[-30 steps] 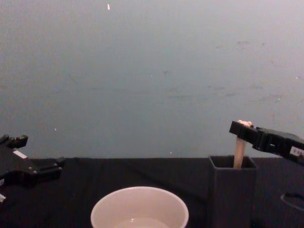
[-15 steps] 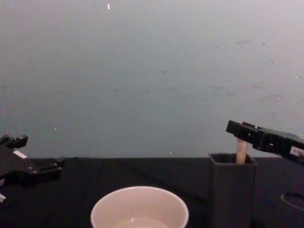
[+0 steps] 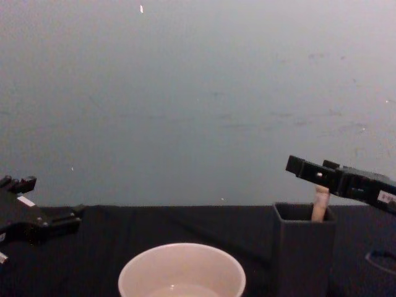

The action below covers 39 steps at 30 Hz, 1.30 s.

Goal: Pick up the stirring spoon with one hand, stir inside the cup, then place it back in its original position.

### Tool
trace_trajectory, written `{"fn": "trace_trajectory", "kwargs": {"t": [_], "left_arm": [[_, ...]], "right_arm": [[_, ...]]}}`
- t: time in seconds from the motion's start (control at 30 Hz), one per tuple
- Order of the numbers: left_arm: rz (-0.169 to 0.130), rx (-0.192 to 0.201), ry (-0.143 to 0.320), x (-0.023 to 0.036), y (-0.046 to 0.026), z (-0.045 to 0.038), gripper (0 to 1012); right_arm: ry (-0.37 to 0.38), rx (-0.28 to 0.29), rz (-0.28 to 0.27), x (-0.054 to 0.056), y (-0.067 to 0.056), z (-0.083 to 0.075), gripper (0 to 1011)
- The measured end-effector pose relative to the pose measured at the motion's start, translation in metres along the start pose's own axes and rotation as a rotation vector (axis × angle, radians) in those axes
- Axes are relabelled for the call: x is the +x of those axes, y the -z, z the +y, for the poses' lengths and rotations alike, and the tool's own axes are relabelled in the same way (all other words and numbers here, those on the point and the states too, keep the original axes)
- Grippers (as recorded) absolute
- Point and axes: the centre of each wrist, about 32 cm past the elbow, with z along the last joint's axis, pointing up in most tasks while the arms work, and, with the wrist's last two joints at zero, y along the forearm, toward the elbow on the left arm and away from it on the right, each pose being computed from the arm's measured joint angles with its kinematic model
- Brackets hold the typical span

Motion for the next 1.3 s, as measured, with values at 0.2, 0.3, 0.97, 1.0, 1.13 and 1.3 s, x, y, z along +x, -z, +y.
{"fn": "trace_trajectory", "kwargs": {"t": [0.2, 0.3, 0.97, 1.0, 1.13, 1.3], "left_arm": [[0.0, 0.0, 0.0, 0.0, 0.0, 0.0, 1001], [0.0, 0.0, 0.0, 0.0, 0.0, 0.0, 1001], [0.0, 0.0, 0.0, 0.0, 0.0, 0.0, 1001], [0.0, 0.0, 0.0, 0.0, 0.0, 0.0, 1001], [0.0, 0.0, 0.0, 0.0, 0.0, 0.0, 1001], [0.0, 0.0, 0.0, 0.0, 0.0, 0.0, 1001]], "right_arm": [[0.0, 0.0, 0.0, 0.0, 0.0, 0.0, 1002], [0.0, 0.0, 0.0, 0.0, 0.0, 0.0, 1002], [0.229, 0.224, -0.282, -0.01, -0.015, 0.008, 1003], [0.288, 0.227, -0.328, -0.01, -0.012, 0.008, 1002], [0.405, 0.194, -0.397, -0.007, -0.002, 0.005, 1003], [0.472, 0.12, -0.384, -0.002, 0.014, -0.002, 1002]]}}
